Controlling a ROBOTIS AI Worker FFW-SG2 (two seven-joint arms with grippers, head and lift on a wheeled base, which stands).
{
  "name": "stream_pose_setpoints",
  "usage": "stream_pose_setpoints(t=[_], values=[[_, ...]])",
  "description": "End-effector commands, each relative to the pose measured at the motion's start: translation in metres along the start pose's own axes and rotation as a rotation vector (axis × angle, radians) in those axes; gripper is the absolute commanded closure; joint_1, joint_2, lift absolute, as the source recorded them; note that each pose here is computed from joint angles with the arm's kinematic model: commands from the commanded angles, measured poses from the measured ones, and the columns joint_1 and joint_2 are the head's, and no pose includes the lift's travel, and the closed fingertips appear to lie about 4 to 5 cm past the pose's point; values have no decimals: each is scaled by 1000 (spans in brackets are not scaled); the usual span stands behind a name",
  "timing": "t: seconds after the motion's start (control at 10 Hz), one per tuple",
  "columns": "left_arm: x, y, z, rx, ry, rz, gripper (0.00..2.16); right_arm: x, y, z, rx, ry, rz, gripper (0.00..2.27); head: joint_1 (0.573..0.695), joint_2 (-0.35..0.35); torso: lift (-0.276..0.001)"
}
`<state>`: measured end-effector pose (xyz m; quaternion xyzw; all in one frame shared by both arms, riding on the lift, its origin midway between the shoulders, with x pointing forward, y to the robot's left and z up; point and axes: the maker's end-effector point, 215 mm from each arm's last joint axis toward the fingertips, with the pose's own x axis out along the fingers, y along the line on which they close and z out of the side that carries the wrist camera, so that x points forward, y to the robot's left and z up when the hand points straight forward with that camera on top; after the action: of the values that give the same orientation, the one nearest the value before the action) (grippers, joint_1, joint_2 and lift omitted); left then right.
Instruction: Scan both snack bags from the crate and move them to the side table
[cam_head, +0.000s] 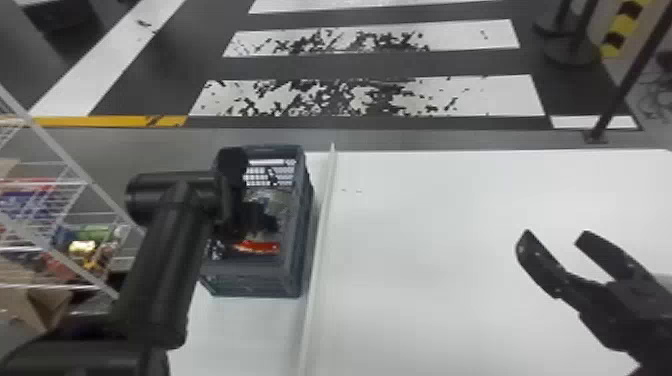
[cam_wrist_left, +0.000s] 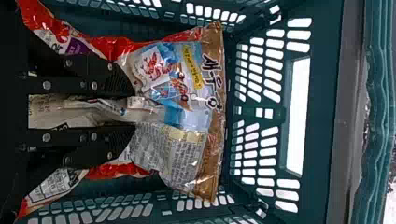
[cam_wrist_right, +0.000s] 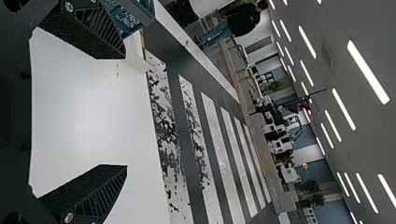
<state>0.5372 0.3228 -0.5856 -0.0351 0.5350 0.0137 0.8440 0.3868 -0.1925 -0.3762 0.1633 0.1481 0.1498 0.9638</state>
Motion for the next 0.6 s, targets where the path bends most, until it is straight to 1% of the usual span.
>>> stream_pose_setpoints(t=[0.0, 0.3, 0.5], values=[[0, 1, 0, -4, -15, -5, 2128, 0, 0, 0, 5, -2, 0, 87, 695, 156, -29], [-15, 3, 4, -24, -69, -8, 2128, -1, -1, 0, 7, -1, -3, 87, 695, 158, -29], [-29, 0, 7, -27, -93, -13, 2128, -4, -3, 0, 8, -1, -6, 87, 695, 161, -29]])
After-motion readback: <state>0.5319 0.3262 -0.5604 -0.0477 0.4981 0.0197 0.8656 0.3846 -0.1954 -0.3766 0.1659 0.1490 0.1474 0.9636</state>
